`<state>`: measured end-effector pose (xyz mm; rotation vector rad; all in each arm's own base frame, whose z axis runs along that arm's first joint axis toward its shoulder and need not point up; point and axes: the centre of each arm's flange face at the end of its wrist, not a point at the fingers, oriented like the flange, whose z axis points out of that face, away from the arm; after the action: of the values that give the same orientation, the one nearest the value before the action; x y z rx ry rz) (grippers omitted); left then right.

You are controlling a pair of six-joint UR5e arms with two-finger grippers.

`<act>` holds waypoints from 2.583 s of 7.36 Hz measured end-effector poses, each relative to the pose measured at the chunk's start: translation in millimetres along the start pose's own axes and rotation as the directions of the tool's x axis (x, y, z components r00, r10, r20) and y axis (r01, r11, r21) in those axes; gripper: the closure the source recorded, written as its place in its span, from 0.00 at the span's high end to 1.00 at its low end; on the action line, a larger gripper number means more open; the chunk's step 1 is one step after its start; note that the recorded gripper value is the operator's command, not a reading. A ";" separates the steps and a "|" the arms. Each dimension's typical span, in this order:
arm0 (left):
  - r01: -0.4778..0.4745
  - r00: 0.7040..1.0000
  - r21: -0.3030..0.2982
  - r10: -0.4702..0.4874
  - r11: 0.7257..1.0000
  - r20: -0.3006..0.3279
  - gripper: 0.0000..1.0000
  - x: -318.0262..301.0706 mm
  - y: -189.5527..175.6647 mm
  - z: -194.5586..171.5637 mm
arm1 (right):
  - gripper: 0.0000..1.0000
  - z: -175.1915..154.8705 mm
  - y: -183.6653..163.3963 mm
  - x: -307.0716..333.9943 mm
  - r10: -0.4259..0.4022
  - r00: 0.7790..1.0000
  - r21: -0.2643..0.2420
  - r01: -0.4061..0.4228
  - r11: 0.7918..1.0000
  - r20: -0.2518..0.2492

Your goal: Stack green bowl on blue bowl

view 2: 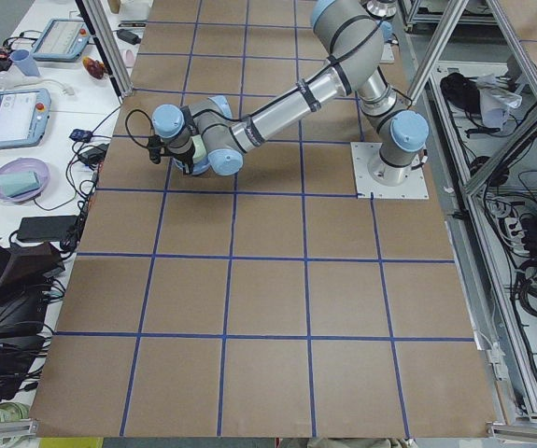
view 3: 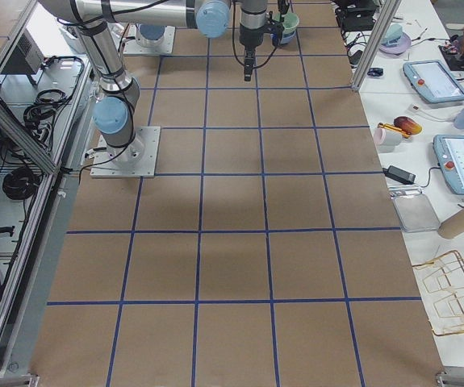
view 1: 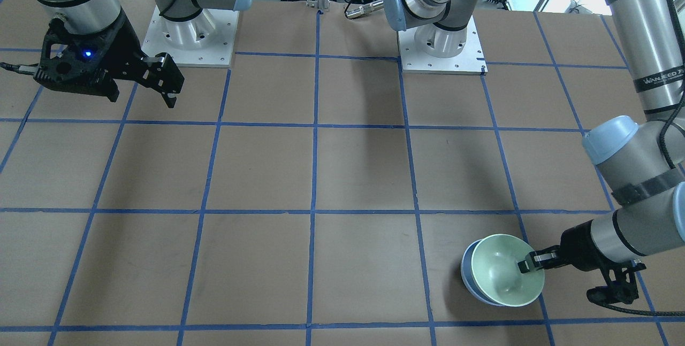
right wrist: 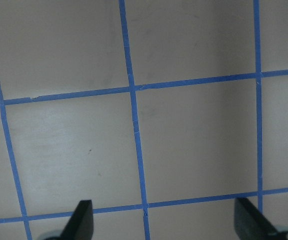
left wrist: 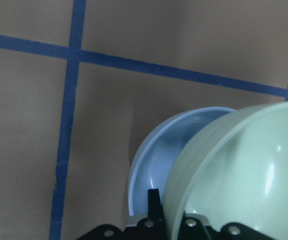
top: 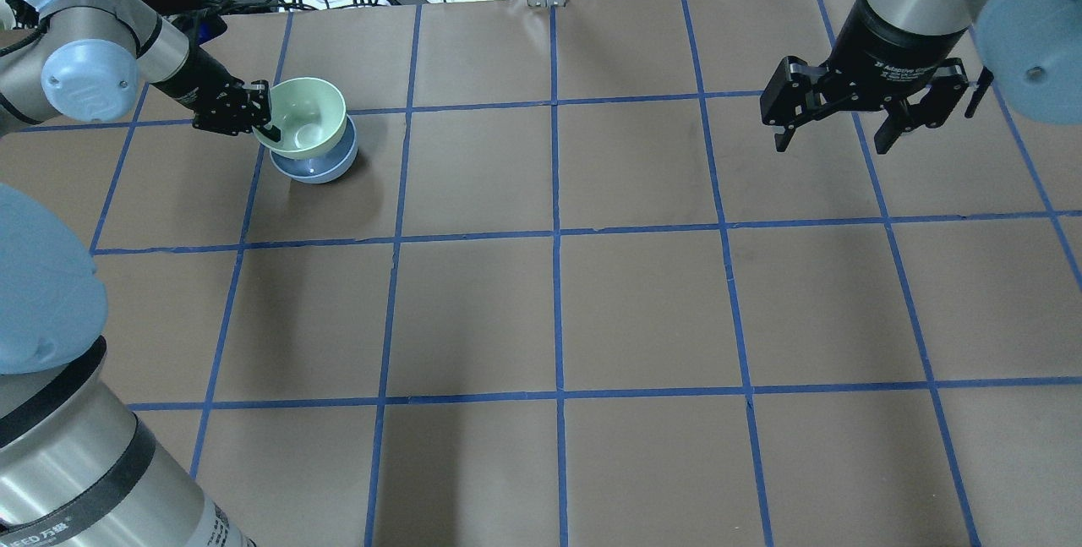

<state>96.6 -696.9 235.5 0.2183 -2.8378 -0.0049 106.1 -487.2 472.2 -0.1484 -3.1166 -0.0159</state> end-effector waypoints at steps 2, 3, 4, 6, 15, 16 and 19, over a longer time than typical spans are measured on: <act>-0.001 1.000 -0.003 0.001 1.000 0.000 0.65 -0.8 0.3 2.6 | 1.00 0.0 0.0 0.0 0.000 1.000 0.000 0.000 1.000 0.000; -0.001 1.000 -0.005 0.001 1.000 0.003 1.00 -1.2 0.6 3.4 | 1.00 0.0 0.0 0.0 0.000 1.000 0.000 0.000 1.000 0.000; 0.000 1.000 -0.007 0.000 1.000 0.006 1.00 -1.7 1.0 3.9 | 1.00 0.0 0.0 0.0 0.000 1.000 0.000 0.000 1.000 0.000; 0.001 1.000 -0.008 -0.001 1.000 0.008 1.00 -1.6 1.6 3.3 | 1.00 0.0 0.0 0.0 0.000 1.000 0.000 0.000 1.000 0.000; -0.044 0.980 0.051 0.033 0.998 0.197 1.00 176.8 106.8 -151.9 | 1.00 0.0 0.0 0.0 0.000 1.000 0.000 0.000 1.000 0.000; -0.104 0.964 0.074 0.082 0.992 0.253 1.00 214.5 132.6 -168.2 | 1.00 0.0 0.0 0.0 0.000 1.000 0.000 0.000 1.000 0.000; -0.195 0.939 0.104 0.155 0.975 0.308 1.00 260.2 201.3 -190.7 | 1.00 0.0 0.0 0.0 0.000 1.000 0.000 0.000 1.000 0.000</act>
<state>-123.9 -533.3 498.6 -0.0119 -3.1522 0.2082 106.1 -487.2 472.2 -0.1484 -3.1166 -0.0160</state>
